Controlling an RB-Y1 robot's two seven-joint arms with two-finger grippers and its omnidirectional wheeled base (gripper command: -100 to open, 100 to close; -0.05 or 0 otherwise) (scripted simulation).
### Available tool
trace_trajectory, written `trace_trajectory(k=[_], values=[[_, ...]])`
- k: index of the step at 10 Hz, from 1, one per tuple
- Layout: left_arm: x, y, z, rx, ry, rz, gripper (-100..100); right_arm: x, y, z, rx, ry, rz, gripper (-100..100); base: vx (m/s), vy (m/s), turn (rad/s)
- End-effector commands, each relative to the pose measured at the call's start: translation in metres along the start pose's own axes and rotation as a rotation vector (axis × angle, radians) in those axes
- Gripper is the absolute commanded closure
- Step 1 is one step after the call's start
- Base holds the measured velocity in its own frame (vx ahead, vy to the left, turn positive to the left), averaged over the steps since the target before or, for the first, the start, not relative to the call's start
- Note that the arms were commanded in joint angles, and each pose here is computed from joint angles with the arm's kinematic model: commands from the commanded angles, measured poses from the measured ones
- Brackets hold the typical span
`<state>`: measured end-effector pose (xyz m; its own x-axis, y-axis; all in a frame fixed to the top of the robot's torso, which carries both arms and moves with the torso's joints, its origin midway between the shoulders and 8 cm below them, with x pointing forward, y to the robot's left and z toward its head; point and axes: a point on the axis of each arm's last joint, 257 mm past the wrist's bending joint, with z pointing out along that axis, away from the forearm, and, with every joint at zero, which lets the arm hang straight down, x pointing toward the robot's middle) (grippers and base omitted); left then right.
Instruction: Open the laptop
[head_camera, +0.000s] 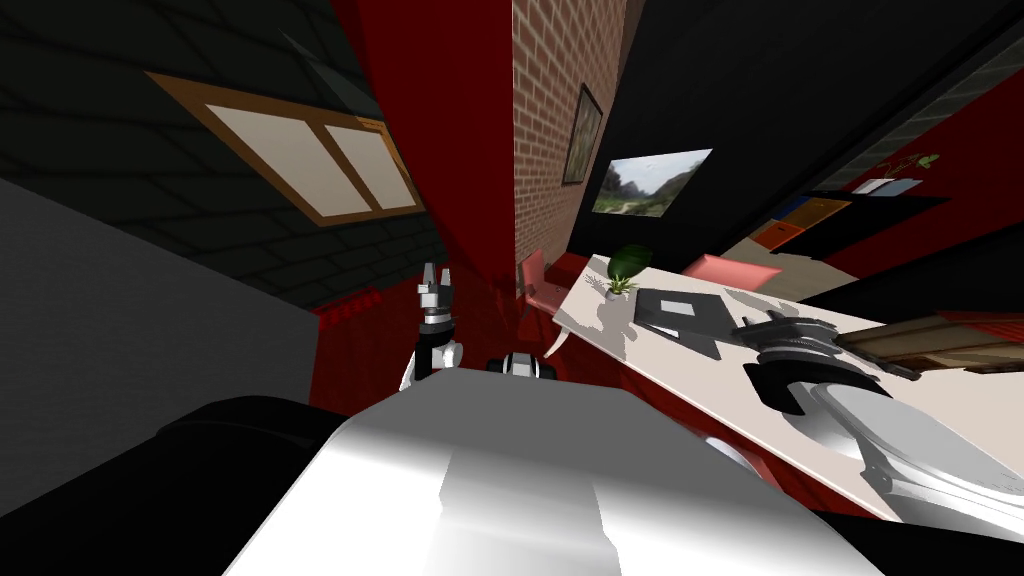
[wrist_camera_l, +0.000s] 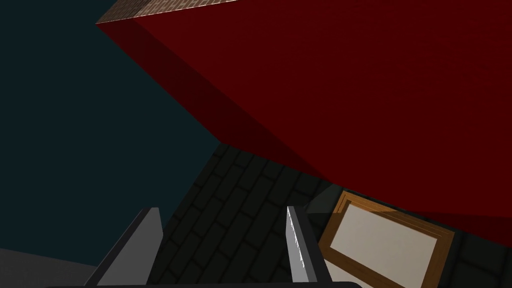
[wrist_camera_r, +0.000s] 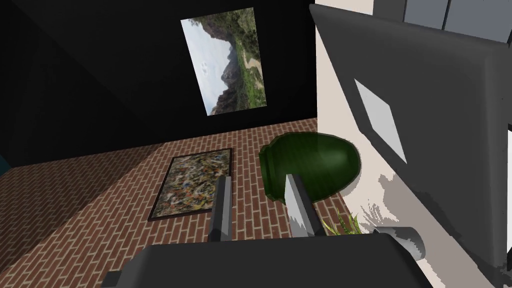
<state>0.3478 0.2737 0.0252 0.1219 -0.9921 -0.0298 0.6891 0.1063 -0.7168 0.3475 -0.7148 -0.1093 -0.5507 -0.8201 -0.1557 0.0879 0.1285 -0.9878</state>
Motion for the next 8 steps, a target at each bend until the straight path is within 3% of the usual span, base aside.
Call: trace_trajectory(k=[1,2,3,8], values=[[0.0,0.0,0.0,0.0,0.0,0.0,0,0.0054,-0.0232,0.0047,-0.002,-0.019,0.001,-100,0.037,0.074,-0.076],[0.0,0.0,0.0,0.0,0.0,0.0,0,0.0042,-0.0159,0.0034,0.0,-0.011,0.0,-100,0.016,0.037,-0.022],[0.0,0.0,0.0,0.0,0.0,0.0,0,0.0043,-0.0167,0.0037,-0.001,-0.014,0.001,0,0.003,0.008,0.004],[0.0,0.0,0.0,0.0,0.0,0.0,0,0.0042,-0.0167,0.0037,-0.001,-0.014,0.001,0,0.0,0.0,0.0]])
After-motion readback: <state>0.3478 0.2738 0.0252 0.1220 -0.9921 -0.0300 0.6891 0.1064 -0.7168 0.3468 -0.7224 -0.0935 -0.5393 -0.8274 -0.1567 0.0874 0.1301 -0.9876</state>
